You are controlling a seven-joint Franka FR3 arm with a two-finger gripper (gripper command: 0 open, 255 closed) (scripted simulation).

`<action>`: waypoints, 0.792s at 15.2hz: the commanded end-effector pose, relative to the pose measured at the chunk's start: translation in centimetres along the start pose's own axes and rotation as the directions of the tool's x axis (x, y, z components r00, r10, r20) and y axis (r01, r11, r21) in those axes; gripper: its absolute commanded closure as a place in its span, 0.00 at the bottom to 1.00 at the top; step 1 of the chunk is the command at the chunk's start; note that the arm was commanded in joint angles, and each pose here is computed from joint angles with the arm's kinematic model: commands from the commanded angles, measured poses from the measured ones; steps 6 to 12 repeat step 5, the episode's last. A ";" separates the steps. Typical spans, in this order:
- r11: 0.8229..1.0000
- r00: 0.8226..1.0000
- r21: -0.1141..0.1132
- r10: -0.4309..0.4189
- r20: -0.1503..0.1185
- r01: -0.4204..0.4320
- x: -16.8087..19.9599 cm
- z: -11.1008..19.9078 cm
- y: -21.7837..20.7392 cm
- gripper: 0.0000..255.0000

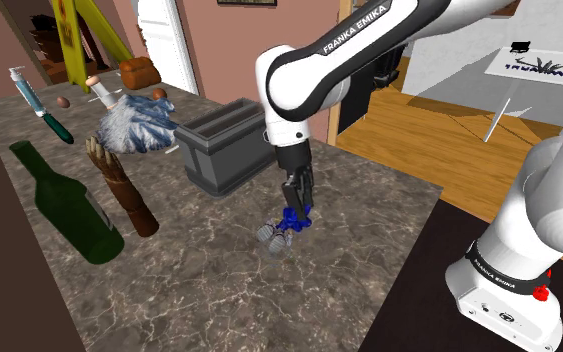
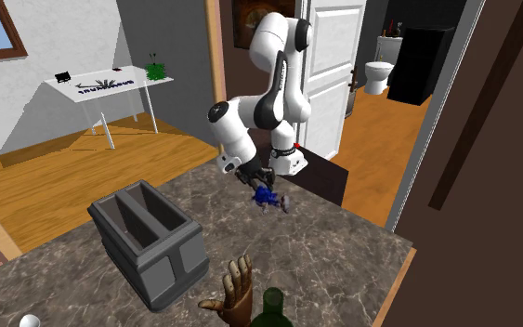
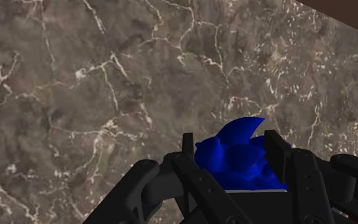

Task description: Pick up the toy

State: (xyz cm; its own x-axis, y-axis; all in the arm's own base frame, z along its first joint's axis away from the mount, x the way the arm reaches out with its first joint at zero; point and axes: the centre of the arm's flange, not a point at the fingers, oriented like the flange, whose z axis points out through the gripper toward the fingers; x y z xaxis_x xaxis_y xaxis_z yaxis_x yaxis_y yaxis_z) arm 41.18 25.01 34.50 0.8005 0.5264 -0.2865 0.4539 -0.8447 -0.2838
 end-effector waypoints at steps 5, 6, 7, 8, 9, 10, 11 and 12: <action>1.000 1.000 0.000 0.000 0.000 0.000 -0.7 -2.0 -0.6 1.00; 1.000 1.000 0.000 0.000 0.000 0.000 -0.7 -2.0 -0.6 1.00; 1.000 1.000 0.000 0.000 0.000 0.000 -0.7 -2.0 -0.6 1.00; 1.000 1.000 0.000 0.000 0.000 0.000 -0.7 -2.0 -0.6 1.00; 1.000 1.000 0.000 0.000 0.000 0.000 -0.7 -2.0 -0.6 1.00; 1.000 1.000 0.000 0.000 0.000 0.000 -0.7 -2.0 -0.6 1.00; 1.000 1.000 0.000 0.000 0.000 0.000 -0.7 -2.0 -0.6 1.00; 1.000 1.000 0.000 0.000 0.000 0.000 -0.7 -2.0 -0.6 1.00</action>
